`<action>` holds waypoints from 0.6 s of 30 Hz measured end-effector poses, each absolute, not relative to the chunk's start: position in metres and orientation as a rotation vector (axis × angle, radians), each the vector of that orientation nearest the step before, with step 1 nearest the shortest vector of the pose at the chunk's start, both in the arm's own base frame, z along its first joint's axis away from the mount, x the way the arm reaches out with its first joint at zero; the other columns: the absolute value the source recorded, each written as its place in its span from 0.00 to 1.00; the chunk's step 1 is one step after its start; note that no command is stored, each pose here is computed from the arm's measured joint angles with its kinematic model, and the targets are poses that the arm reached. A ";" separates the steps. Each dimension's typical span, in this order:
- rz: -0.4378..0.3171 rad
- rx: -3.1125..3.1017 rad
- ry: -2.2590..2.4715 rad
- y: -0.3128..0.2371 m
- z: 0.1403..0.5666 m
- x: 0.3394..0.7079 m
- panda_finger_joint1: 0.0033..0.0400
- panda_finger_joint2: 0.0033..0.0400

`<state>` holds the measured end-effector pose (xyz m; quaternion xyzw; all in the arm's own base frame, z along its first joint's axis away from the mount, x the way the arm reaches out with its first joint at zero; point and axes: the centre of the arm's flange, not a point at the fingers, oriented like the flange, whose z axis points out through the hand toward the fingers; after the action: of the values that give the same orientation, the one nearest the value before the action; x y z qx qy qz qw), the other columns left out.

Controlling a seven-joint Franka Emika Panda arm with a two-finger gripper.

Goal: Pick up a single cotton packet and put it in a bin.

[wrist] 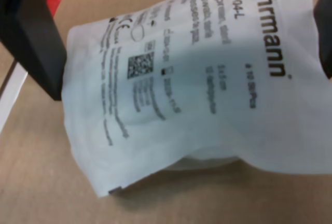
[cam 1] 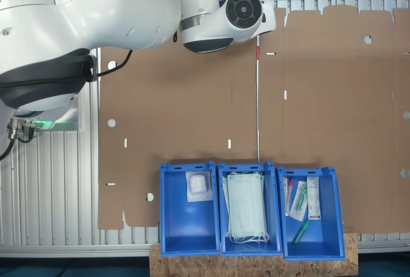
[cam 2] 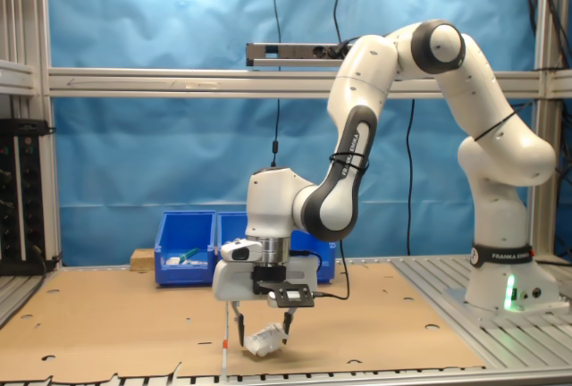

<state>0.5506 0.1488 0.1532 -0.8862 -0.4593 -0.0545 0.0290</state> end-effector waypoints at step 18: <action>-0.170 -2.724 -1.425 0.154 0.153 0.549 1.00 1.00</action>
<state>0.5492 0.1540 0.1534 -0.8843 -0.4626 -0.0551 0.0314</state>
